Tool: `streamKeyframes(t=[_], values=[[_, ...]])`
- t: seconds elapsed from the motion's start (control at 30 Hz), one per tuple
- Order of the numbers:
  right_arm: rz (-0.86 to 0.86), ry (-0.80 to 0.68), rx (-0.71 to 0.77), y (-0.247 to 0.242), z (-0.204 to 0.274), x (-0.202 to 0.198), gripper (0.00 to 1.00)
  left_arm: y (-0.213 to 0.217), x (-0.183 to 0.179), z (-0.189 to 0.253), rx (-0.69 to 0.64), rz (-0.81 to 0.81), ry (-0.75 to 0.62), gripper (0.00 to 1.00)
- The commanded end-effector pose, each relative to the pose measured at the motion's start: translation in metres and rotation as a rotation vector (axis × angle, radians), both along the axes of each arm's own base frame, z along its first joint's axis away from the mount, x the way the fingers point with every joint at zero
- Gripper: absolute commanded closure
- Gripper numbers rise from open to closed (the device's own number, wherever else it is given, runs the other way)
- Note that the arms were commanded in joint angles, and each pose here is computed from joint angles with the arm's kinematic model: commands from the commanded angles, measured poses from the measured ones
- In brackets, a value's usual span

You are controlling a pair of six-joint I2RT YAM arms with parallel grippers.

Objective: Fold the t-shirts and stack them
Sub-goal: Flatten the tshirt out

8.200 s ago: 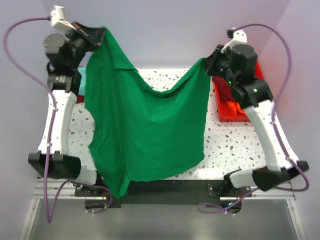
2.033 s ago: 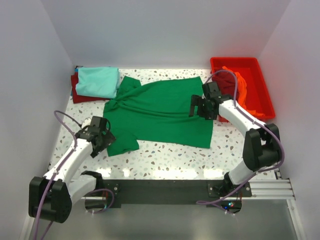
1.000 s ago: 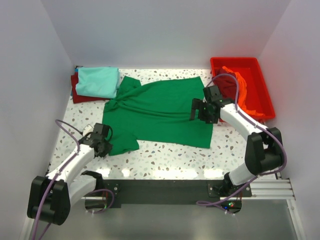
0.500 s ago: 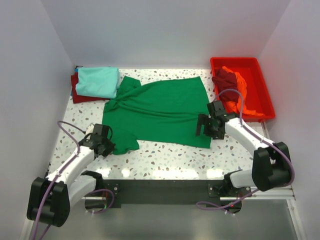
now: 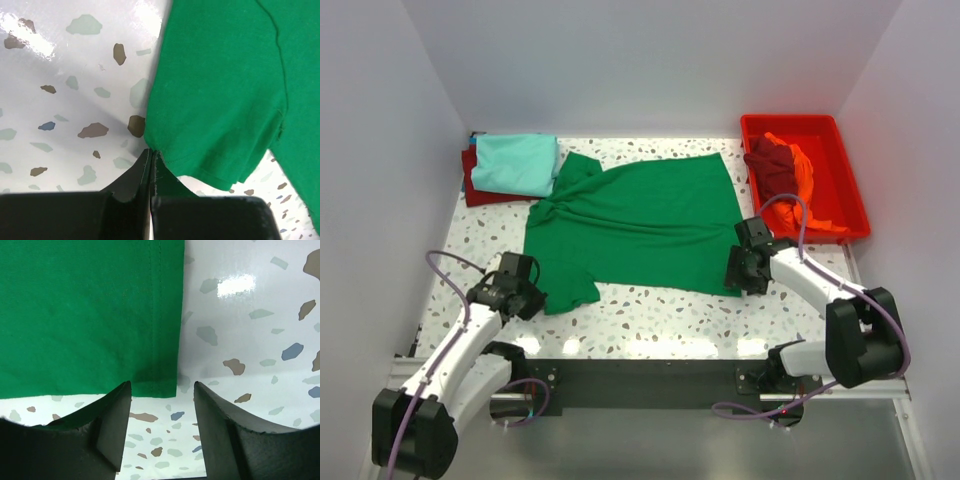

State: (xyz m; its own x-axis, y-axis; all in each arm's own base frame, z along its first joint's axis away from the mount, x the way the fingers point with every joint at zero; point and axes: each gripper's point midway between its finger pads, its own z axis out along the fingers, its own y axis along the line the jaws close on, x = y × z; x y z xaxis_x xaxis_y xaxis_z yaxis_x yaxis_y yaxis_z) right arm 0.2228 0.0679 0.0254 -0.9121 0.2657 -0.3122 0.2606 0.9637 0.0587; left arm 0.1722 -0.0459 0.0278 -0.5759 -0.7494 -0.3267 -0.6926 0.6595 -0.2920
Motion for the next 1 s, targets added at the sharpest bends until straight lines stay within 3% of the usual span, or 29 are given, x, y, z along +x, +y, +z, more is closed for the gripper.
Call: streamKeyframes(t=[0.0, 0.57, 0.67, 0.7, 0.77, 0.97], values=[[-0.035, -0.011, -0.004, -0.003, -0.001, 0.001, 0.44, 0.002, 0.007, 0.022, 0.006, 0.026, -0.039, 1.0], [-0.033, 0.038, -0.009, -0.004, -0.024, -0.007, 0.68, 0.006, 0.009, 0.037, 0.024, 0.034, -0.063, 1.0], [-0.024, 0.048, -0.019, -0.004, -0.028, -0.006, 0.8, 0.006, 0.01, 0.04, 0.022, 0.034, -0.07, 1.0], [-0.022, 0.059, -0.02, -0.004, -0.029, -0.007, 0.89, 0.005, 0.011, 0.043, 0.019, 0.033, -0.076, 1.0], [-0.02, 0.07, -0.022, -0.004, -0.027, -0.008, 0.99, 0.005, 0.011, 0.045, 0.018, 0.033, -0.074, 1.0], [-0.027, 0.133, -0.031, -0.005, -0.007, -0.016, 1.0, 0.007, 0.012, 0.062, 0.025, 0.037, -0.091, 1.0]])
